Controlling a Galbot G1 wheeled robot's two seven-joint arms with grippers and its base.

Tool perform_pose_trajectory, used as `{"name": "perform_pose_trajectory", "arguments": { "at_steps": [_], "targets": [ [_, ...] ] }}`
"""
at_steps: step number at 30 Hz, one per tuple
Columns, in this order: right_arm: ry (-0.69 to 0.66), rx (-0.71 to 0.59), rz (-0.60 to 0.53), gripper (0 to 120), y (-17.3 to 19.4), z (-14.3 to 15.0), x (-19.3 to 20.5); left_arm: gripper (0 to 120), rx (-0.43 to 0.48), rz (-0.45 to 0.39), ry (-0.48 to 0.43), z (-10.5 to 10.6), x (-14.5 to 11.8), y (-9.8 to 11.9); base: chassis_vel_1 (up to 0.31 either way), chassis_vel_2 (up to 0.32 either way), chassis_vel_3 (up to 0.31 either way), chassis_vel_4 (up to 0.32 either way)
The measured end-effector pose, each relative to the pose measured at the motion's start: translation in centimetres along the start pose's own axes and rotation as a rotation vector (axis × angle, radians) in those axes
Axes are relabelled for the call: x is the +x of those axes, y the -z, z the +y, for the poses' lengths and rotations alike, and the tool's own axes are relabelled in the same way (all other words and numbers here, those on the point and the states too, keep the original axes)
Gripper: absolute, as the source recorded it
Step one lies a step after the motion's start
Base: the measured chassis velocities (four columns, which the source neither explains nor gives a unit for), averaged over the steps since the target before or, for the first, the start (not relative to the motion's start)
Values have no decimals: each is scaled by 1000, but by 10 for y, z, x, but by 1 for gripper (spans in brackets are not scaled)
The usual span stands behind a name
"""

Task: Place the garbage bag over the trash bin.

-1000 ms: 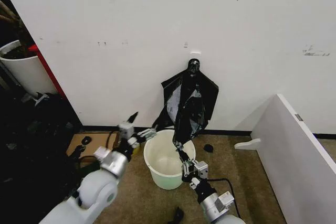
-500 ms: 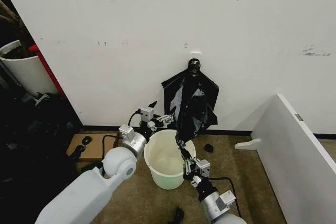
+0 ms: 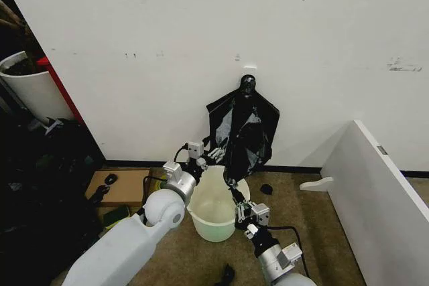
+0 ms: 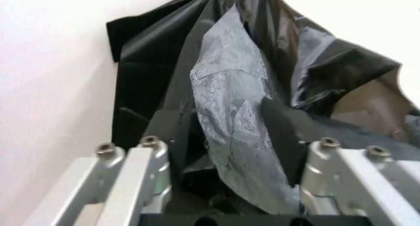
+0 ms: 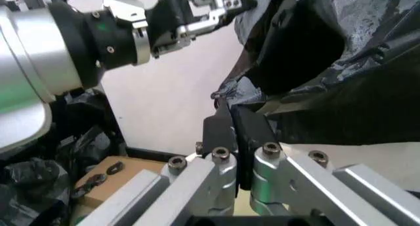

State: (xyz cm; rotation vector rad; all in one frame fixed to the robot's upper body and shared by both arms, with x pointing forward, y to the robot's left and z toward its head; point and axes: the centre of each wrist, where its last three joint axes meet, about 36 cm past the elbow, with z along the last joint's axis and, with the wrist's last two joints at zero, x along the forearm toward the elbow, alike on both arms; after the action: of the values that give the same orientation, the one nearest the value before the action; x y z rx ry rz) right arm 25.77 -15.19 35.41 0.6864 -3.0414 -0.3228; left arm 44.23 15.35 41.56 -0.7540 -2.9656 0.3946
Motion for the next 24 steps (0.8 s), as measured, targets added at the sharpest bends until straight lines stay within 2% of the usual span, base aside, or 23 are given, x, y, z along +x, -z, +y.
{"name": "perform_pose_trajectory", "arguments": {
  "at_steps": [1,5,12,18,19,22,24],
  "targets": [
    [0,-1,-1,0,0,0,0,36,2,4,2,1,-1,0,0,0,0,0],
    [-1,-3,-3,0,1,0,0,16,10,5,2,0,-6,1,0,0,0,0],
    [-4,-6,-2,0,1,0,0,3,28,11,12,0,-8,1,0,0,0,0],
    [-5,-5,-1,0,1,0,1,3,30,7,29,1,-6,1,0,0,0,0],
    [-5,-4,0,0,1,-1,1,9,26,-3,29,-2,-4,5,0,0,0,0],
    [-5,-4,2,0,0,-1,1,15,23,-7,26,-3,-2,8,0,0,0,0],
    [-4,-4,2,0,0,-1,1,25,16,-1,12,-2,2,10,0,0,0,0]
  ]
}}
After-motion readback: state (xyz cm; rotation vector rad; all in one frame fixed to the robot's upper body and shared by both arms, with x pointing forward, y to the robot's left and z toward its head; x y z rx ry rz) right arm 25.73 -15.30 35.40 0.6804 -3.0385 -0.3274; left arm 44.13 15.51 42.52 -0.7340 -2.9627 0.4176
